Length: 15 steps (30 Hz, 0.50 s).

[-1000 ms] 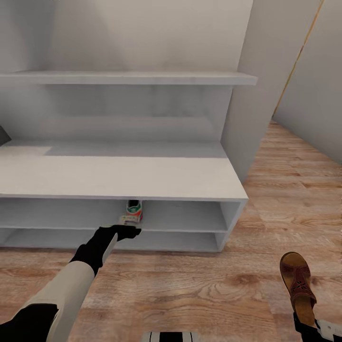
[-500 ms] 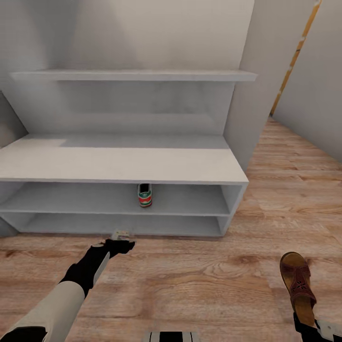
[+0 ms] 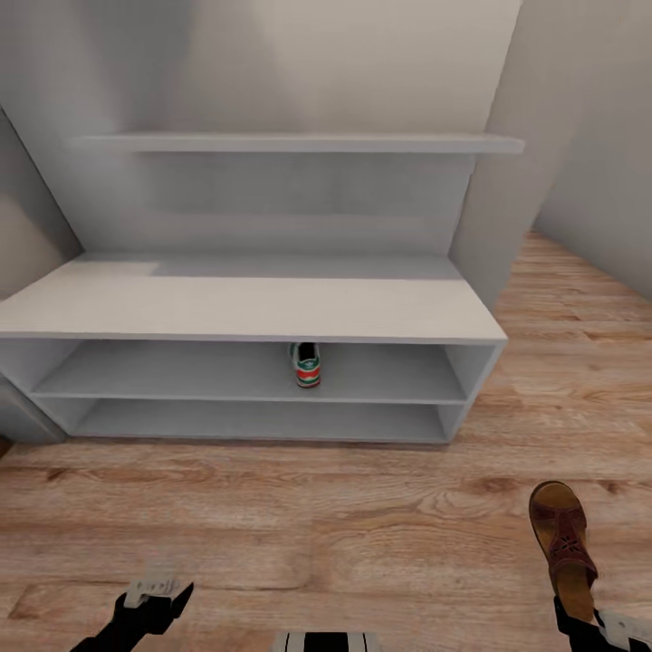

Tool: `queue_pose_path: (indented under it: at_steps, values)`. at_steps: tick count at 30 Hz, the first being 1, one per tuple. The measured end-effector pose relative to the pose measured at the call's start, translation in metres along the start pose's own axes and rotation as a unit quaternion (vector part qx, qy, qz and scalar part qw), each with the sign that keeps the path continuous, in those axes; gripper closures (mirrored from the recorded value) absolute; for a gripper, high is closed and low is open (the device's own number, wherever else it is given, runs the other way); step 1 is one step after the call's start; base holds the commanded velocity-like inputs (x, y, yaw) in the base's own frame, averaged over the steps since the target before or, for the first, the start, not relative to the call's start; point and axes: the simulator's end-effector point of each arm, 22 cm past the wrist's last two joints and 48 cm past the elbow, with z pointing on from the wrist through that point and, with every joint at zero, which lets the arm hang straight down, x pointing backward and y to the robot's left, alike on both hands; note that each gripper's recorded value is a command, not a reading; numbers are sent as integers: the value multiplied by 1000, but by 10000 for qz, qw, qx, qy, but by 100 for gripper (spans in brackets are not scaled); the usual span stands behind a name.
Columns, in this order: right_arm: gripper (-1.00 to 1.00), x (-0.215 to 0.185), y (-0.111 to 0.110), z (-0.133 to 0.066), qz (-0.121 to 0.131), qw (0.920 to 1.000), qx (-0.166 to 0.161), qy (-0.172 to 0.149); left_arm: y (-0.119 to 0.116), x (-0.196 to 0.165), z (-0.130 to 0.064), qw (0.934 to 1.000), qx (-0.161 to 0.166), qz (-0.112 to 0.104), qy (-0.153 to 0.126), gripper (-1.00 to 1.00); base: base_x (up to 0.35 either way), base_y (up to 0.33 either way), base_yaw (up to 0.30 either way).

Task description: Pick up the two gym shoes and the two sandals from the corridor floor and place them onto the hallstand (shoe rack) in the corridor, making sure they are on the rack and not on the floor. Arrange them so the two gym shoes are next to each other and the two sandals are next to each other.

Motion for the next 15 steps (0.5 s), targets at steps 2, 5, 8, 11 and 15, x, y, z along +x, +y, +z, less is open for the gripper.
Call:
queue_pose_path:
  at_steps: [2, 5, 8, 11, 15]
  values:
    - [100, 1, 2, 0, 9, 10000, -12, 10, 2, 16, -9, 10000, -22, 5, 49, -100, -1, 305, 0]
    - [100, 3, 5, -1, 22, 10000, -38, 25, 11, 36, -21, 9998, -83, 31, 168, -100, 0, 306, 0]
    - [100, 4, 8, -1, 33, 10000, -60, 34, 25, 49, -31, 9995, -179, 8, 247, -100, 0, 307, 0]
    - [100, 6, 13, -2, 57, 9999, -87, 49, 21, 56, -37, 9998, -24, -40, 217, -100, 0, 308, 0]
    - [100, 17, 24, -5, 119, 9996, -168, 167, 14, 57, -42, 9996, 223, -149, 89, -100, 0, 309, 0]
